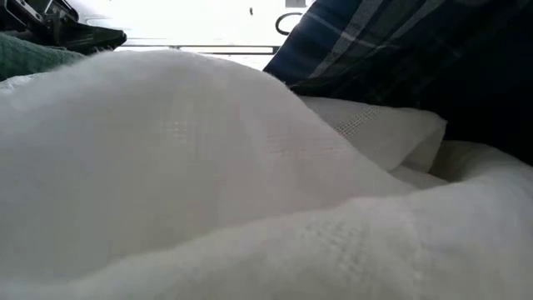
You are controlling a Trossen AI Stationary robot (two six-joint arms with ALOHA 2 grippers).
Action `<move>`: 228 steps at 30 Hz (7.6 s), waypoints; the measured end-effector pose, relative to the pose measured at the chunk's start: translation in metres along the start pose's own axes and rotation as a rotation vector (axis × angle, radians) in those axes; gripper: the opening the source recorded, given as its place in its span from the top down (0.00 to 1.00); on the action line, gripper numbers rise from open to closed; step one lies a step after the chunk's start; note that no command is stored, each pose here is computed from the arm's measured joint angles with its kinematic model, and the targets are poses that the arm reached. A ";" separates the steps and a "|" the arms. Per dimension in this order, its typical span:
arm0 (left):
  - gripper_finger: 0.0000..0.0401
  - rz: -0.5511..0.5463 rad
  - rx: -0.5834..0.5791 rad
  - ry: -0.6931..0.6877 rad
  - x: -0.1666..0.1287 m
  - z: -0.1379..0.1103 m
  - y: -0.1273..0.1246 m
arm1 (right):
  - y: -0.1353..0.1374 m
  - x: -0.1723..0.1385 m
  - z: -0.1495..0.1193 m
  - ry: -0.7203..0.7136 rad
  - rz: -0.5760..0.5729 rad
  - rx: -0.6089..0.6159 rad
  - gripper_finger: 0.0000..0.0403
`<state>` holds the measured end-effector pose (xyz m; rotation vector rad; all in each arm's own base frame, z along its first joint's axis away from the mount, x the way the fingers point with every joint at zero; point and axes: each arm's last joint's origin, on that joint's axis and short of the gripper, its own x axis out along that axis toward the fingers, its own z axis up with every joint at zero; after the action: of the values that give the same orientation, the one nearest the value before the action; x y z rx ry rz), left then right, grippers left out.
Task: Sort clothes
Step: Put the blue shirt into the blue laundry organizer
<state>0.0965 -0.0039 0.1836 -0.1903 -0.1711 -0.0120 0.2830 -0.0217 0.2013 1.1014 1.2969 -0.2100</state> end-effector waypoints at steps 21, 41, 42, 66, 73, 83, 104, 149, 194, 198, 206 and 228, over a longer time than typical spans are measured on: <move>1.00 0.000 0.000 0.000 0.000 0.000 0.000 | 0.186 -0.155 -0.110 -0.297 0.229 -0.292 1.00; 1.00 0.000 0.000 0.000 0.000 0.000 0.000 | 0.096 -0.074 -0.358 -0.007 -0.413 0.137 1.00; 1.00 0.000 0.000 0.000 0.000 0.000 0.000 | 0.096 -0.064 -0.355 -0.040 -0.390 0.132 1.00; 1.00 0.000 0.000 0.000 0.000 0.000 0.000 | 0.098 0.031 -0.314 0.290 -0.166 -0.189 0.49; 1.00 0.000 0.000 0.000 0.000 0.000 0.000 | 0.131 -0.039 -0.318 0.223 -0.184 -0.213 0.32; 1.00 0.000 0.000 0.000 0.000 0.000 0.000 | 0.152 -0.079 -0.194 -0.293 -0.223 -0.094 0.30; 1.00 0.000 0.000 0.000 0.000 0.000 0.000 | 0.103 0.013 0.025 -0.092 -0.203 0.097 0.30; 1.00 0.000 0.000 -0.001 0.000 0.000 0.000 | 0.211 -0.142 -0.132 -0.432 -0.130 -0.191 1.00; 1.00 0.001 0.001 0.006 0.000 -0.001 0.000 | 0.115 0.033 -0.221 0.208 -0.366 0.112 0.60; 1.00 0.001 0.001 0.006 0.000 -0.001 0.000 | 0.126 0.001 -0.224 0.194 -0.435 0.089 0.45; 1.00 0.001 0.001 0.007 0.000 -0.001 0.000 | 0.147 -0.052 -0.221 0.219 -0.419 0.054 0.32; 1.00 0.001 0.001 0.007 0.000 -0.001 0.000 | 0.209 0.032 -0.066 -0.050 -0.005 -0.458 0.32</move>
<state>0.0966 -0.0039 0.1829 -0.1895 -0.1638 -0.0113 0.3915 0.1476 0.2933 0.6972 1.2242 0.0565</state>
